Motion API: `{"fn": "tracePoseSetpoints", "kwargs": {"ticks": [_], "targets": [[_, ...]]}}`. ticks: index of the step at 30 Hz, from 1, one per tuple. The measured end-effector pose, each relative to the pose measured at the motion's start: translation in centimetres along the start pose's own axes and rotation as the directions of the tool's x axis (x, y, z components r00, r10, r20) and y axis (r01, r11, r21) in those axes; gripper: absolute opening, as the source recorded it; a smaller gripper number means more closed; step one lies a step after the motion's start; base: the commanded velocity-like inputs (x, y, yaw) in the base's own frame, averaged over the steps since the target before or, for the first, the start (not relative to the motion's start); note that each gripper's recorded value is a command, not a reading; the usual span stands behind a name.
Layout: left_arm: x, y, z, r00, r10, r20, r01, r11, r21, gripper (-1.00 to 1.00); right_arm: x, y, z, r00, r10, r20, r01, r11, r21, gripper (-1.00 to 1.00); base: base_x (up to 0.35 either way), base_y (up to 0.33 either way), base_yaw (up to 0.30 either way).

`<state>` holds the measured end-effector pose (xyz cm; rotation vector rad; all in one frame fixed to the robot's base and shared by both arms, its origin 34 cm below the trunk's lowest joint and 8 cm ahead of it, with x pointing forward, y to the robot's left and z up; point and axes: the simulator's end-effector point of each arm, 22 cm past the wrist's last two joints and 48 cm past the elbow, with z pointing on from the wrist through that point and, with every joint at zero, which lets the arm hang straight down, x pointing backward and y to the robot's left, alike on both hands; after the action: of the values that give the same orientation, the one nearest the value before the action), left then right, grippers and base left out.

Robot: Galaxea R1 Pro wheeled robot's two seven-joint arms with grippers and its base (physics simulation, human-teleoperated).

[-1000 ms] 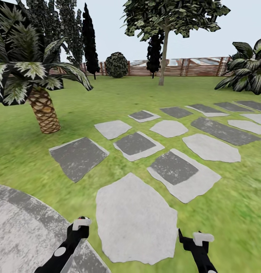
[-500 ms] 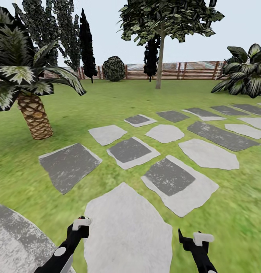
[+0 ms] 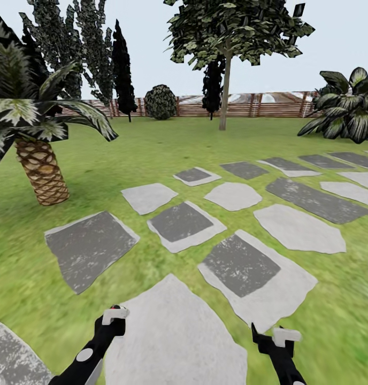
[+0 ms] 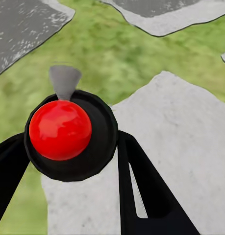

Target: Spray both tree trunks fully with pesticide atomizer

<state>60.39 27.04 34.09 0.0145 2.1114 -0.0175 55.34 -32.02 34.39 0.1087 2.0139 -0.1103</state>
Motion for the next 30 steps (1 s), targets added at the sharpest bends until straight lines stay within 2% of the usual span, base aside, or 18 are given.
{"fn": "tracePoseSetpoints", "kwargs": {"ticks": [30], "targets": [[-2.4, 0.1, -0.5, 0.999, 0.003, 0.044, -0.003, 1.000, -0.001, -1.00, -2.2, 0.1, -0.2, 0.999, 0.006, 0.044, -0.006, 1.000, -0.002, 1.00, 0.336, 0.000, 0.000]]}}
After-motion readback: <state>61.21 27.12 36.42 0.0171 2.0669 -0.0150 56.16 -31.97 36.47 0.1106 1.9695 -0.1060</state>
